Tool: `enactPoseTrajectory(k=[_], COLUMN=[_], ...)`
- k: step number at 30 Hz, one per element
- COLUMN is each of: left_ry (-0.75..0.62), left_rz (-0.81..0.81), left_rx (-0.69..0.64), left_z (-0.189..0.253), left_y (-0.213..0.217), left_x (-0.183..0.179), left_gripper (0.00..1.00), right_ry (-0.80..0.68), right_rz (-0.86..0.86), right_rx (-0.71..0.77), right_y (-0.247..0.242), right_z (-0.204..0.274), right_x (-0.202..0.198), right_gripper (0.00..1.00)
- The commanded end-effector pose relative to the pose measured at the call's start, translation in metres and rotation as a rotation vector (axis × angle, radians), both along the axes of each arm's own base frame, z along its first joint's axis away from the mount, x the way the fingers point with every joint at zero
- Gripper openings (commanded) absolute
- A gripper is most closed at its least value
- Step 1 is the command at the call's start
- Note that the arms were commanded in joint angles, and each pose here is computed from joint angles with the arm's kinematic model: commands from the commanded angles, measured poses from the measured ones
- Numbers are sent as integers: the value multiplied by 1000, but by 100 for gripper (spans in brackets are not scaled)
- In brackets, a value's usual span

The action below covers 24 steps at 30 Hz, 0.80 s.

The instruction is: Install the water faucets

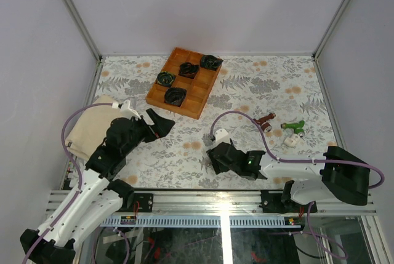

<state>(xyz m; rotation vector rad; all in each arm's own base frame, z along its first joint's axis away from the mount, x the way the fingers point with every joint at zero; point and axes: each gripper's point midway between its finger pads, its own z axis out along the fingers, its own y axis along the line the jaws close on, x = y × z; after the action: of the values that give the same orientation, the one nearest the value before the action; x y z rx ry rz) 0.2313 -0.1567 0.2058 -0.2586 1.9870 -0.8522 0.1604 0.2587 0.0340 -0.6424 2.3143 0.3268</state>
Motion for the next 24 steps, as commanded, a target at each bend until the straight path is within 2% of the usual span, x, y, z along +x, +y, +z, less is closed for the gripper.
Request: enactPoseTrajectory(k=[1, 8, 24], left_ry=[-32, -34, 28], left_rz=[-18, -22, -15], left_rx=[7, 23, 31], left_z=[3, 2, -15], left_y=[0, 2, 0], left_x=[-2, -4, -2], left_gripper=[100, 100, 100], right_ry=[7, 22, 10], right_rz=[30, 95, 103], right_rx=[37, 18, -47], right_y=[16, 29, 31], right_z=[7, 5, -10], right_x=[-1, -2, 5], right_gripper=[64, 63, 45])
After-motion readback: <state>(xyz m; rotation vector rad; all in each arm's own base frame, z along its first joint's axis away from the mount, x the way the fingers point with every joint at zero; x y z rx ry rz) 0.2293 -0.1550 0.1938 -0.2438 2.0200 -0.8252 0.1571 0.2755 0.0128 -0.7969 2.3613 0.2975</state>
